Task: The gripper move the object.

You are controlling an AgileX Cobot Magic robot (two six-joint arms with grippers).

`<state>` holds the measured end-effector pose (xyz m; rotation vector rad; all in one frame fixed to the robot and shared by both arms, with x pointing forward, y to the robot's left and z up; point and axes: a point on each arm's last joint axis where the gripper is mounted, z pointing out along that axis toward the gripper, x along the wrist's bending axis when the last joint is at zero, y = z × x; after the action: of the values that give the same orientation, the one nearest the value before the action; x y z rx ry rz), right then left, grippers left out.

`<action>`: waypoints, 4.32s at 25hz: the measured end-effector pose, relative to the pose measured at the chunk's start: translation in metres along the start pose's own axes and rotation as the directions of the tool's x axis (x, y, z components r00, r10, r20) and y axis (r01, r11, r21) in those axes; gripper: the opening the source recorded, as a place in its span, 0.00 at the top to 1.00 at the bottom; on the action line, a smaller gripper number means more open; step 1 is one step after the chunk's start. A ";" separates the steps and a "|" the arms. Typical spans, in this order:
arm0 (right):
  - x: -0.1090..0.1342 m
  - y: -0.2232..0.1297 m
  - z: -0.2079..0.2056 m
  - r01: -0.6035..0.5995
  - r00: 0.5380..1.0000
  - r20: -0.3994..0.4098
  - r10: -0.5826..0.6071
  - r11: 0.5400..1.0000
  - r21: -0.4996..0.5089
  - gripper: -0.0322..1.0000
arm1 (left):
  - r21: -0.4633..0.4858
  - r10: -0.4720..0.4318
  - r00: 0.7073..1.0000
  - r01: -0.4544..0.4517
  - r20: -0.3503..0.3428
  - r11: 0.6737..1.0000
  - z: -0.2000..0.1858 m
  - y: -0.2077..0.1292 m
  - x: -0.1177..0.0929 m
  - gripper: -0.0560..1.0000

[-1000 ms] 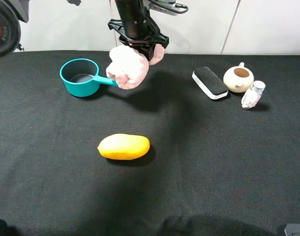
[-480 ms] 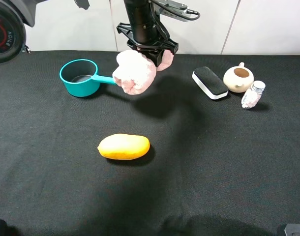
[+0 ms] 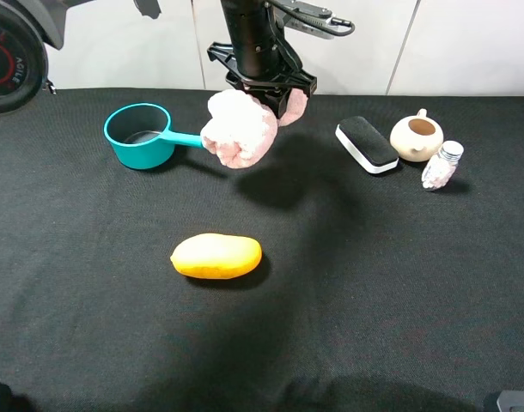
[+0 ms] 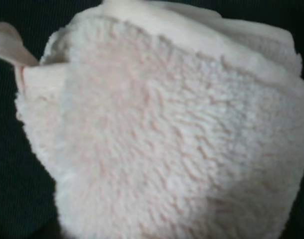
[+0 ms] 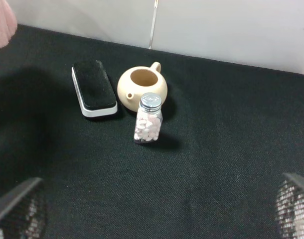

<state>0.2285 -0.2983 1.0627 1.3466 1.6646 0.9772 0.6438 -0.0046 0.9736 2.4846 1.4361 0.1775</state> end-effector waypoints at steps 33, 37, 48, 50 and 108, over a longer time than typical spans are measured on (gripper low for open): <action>0.000 0.000 0.000 0.000 1.000 0.000 0.000 1.000 0.000 0.30 | 0.113 -0.010 1.000 0.011 -0.011 0.993 0.058 -0.012 0.001 0.43; 0.000 0.000 0.000 0.000 1.000 0.000 0.000 1.000 0.000 0.30 | 0.114 -0.010 1.000 0.011 -0.012 0.993 0.059 -0.012 0.001 0.43; 0.000 0.000 0.000 0.000 1.000 0.000 0.000 1.000 0.000 0.30 | 0.137 -0.010 1.000 0.012 -0.014 0.991 0.070 -0.015 0.001 0.43; 0.000 0.000 0.000 0.000 1.000 0.000 0.000 1.000 0.000 0.30 | 0.135 -0.010 1.000 0.012 -0.014 0.991 0.070 -0.015 0.001 0.43; 0.000 0.000 0.000 0.000 1.000 0.000 0.000 1.000 0.000 0.30 | 0.173 -0.009 1.000 0.012 -0.019 0.985 0.069 -0.018 0.001 0.19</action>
<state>0.2285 -0.2983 1.0627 1.3466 1.6646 0.9772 0.6455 -0.0065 0.9022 2.6176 1.5325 0.0760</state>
